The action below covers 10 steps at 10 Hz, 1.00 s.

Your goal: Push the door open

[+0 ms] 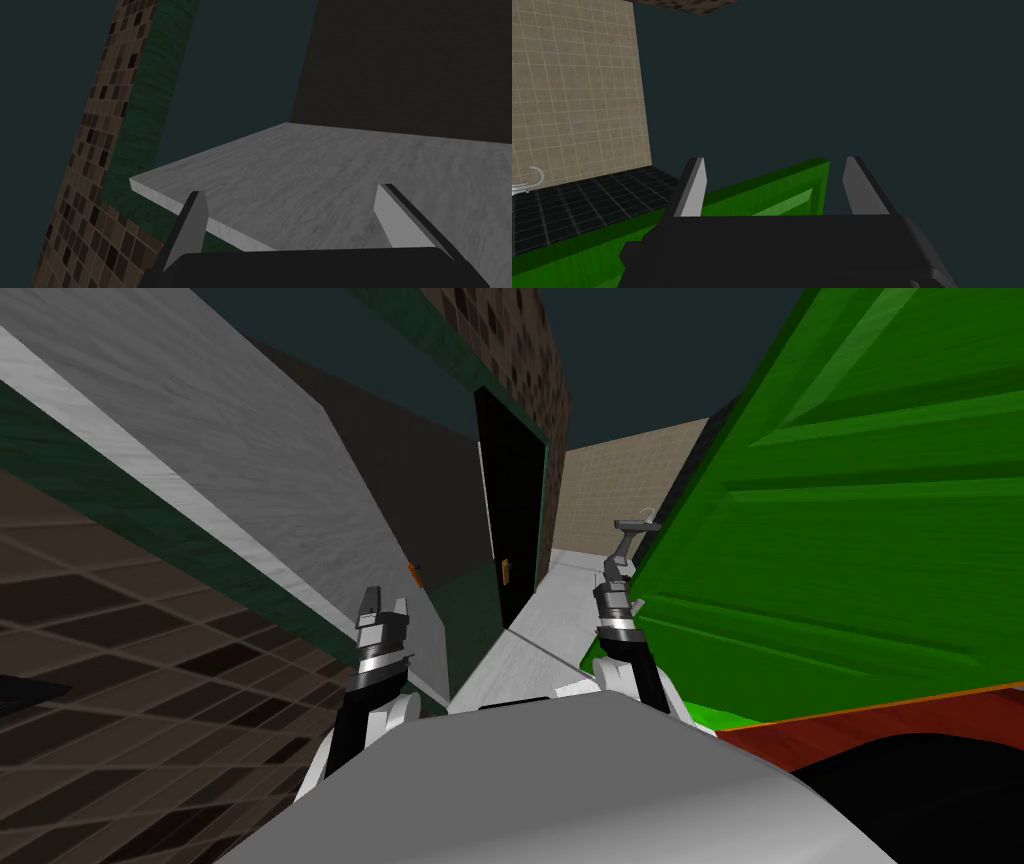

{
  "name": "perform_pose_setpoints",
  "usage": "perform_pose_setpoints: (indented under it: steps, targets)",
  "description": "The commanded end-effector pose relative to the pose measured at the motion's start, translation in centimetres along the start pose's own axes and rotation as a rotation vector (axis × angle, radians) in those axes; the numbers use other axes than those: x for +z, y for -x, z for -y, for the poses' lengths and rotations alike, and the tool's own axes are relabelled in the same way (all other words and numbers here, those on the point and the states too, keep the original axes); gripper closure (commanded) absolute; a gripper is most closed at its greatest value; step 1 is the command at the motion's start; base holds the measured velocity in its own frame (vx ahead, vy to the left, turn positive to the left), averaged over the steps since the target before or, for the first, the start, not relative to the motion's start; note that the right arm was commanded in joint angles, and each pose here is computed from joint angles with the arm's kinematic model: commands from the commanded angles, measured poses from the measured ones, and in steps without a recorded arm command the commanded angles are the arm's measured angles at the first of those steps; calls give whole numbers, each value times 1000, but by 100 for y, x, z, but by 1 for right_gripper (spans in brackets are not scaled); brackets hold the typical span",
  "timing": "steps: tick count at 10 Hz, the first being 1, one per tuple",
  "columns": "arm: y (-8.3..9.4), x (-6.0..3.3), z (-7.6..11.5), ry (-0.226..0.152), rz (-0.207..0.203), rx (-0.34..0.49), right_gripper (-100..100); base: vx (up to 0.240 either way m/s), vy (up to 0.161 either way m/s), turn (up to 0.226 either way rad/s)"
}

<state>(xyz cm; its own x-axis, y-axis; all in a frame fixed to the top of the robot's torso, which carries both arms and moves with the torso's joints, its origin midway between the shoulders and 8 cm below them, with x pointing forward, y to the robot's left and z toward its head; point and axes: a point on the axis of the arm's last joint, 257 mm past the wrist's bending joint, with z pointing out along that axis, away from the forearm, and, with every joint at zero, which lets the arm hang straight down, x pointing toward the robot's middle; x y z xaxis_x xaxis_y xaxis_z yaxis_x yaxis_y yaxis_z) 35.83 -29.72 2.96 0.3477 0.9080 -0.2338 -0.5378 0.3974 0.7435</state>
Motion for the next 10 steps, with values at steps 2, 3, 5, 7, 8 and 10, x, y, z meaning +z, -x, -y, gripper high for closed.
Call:
perform_pose_setpoints:
  steps: [2, 3, 5, 7, 8, 10]
  targets:
    - [-128, 16, 136, -13, -23, 29, -100, 50, -37, 66]
    - [-173, 21, 183, -17, -30, 39, -100, 70, -65, 44]
    - [-279, 33, 290, -28, -48, 62, -100, 78, -63, 48]
    - [-413, 45, 419, -42, -70, 90, -100, 80, -68, 68]
    - [-485, 50, 487, -49, -82, 105, -100, 68, -73, 71]
    - [-653, 65, 629, -65, -108, 138, -100, 90, -74, 85]
